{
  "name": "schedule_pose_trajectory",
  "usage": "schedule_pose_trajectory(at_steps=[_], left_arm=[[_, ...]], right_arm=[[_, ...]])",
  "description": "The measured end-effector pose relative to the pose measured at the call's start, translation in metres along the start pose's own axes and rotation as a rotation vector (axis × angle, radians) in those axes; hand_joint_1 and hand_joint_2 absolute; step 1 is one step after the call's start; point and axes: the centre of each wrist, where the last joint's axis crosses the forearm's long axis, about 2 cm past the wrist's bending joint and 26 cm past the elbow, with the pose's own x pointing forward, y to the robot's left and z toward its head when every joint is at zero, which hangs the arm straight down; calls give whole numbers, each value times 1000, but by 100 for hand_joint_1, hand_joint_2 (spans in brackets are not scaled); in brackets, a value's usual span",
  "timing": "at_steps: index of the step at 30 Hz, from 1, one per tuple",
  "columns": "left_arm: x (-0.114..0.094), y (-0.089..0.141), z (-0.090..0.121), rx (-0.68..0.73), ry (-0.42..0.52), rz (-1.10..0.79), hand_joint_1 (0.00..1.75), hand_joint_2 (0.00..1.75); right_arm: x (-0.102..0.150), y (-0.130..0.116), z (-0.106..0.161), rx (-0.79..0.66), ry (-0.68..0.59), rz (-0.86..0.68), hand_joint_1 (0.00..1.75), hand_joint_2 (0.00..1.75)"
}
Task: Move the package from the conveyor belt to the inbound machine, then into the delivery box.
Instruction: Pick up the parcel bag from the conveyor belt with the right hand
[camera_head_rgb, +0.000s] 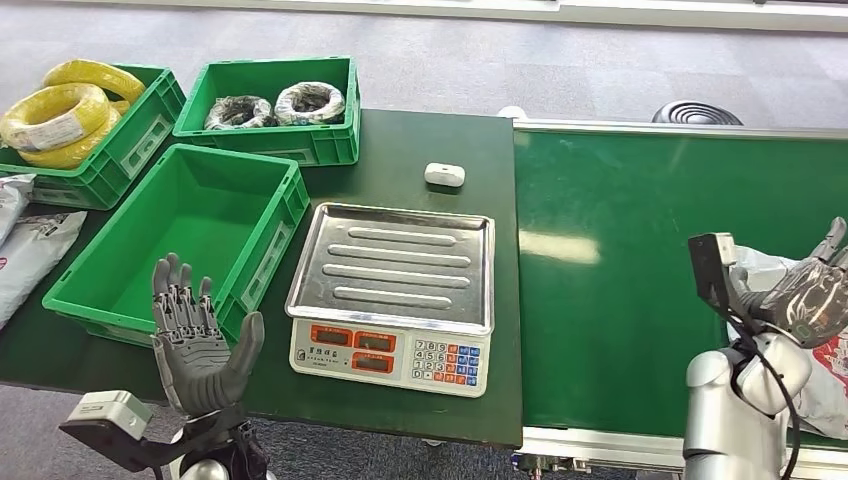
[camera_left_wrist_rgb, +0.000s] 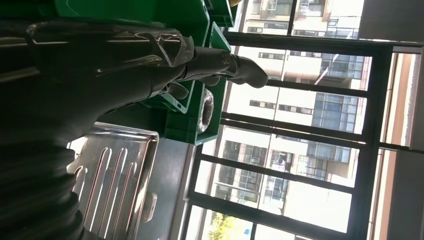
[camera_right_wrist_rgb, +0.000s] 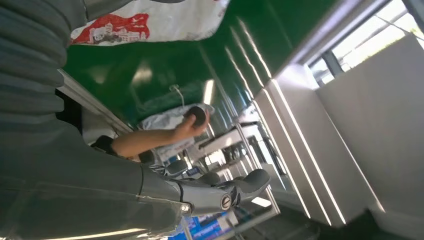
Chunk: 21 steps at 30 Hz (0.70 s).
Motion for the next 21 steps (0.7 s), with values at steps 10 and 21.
schedule_pose_trajectory(at_steps=[10,21], left_arm=[[-1,3,-8,33,-22,-27,0,175],[0,5,-14,48,-48,-62,0,175]], right_arm=[[-69,24,-13,258,205,14,0,175],[-71,47,18,619,215,-247,0,175]])
